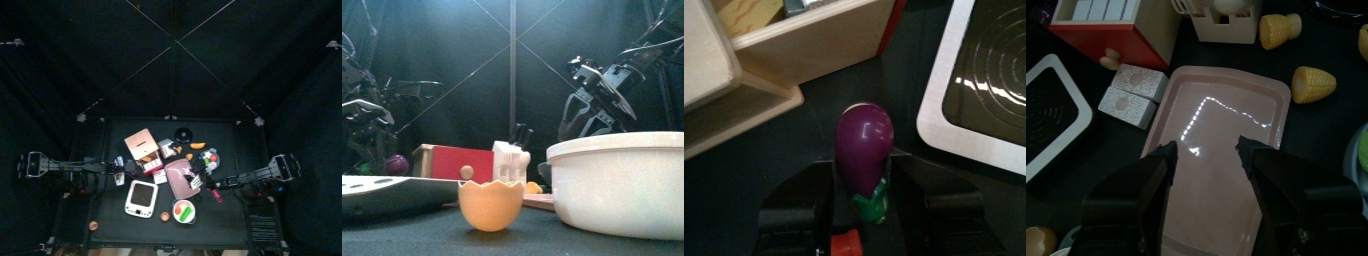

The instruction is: Place eggplant into drawer

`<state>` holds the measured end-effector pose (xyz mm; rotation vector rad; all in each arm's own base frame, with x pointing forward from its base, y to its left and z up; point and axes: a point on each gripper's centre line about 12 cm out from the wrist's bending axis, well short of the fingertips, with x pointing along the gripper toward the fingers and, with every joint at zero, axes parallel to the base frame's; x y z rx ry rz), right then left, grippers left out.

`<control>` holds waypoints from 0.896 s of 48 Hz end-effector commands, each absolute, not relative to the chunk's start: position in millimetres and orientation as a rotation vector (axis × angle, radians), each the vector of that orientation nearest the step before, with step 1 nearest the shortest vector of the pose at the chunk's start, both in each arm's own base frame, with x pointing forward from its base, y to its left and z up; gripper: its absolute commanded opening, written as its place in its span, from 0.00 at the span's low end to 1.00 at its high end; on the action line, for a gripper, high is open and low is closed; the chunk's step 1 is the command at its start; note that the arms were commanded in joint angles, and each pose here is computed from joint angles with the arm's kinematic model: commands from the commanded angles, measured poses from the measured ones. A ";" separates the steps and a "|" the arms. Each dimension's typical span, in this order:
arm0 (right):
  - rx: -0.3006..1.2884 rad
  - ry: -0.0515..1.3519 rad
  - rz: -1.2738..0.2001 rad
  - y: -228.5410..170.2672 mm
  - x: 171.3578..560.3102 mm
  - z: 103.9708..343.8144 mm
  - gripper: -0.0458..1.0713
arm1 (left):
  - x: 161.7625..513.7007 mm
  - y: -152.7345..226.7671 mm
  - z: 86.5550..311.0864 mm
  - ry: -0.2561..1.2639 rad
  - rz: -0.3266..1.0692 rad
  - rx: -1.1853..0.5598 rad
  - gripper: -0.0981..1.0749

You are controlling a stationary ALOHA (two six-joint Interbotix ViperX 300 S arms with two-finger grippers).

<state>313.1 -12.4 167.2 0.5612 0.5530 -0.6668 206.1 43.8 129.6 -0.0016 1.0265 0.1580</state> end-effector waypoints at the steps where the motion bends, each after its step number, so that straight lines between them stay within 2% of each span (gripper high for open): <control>1: 0.564 0.536 -0.664 -12.8 313.7 172.6 0.82 | 215.0 43.1 142.7 0.975 0.161 -0.022 0.58; 7: 0.564 0.537 -0.662 -12.3 313.7 172.6 0.82 | 222.2 39.5 155.3 0.944 0.157 -0.060 0.58; 22: 0.567 0.539 -0.667 -13.3 313.1 171.9 0.82 | 260.4 31.0 205.2 0.865 0.113 -0.061 0.58; 33: 0.565 0.545 -0.670 -13.6 311.1 169.6 0.82 | 282.7 44.4 209.6 0.867 0.148 -0.076 0.58; 43: 0.564 0.547 -0.674 -14.7 310.3 168.7 0.82 | 295.4 76.5 208.9 0.845 0.238 -0.098 0.58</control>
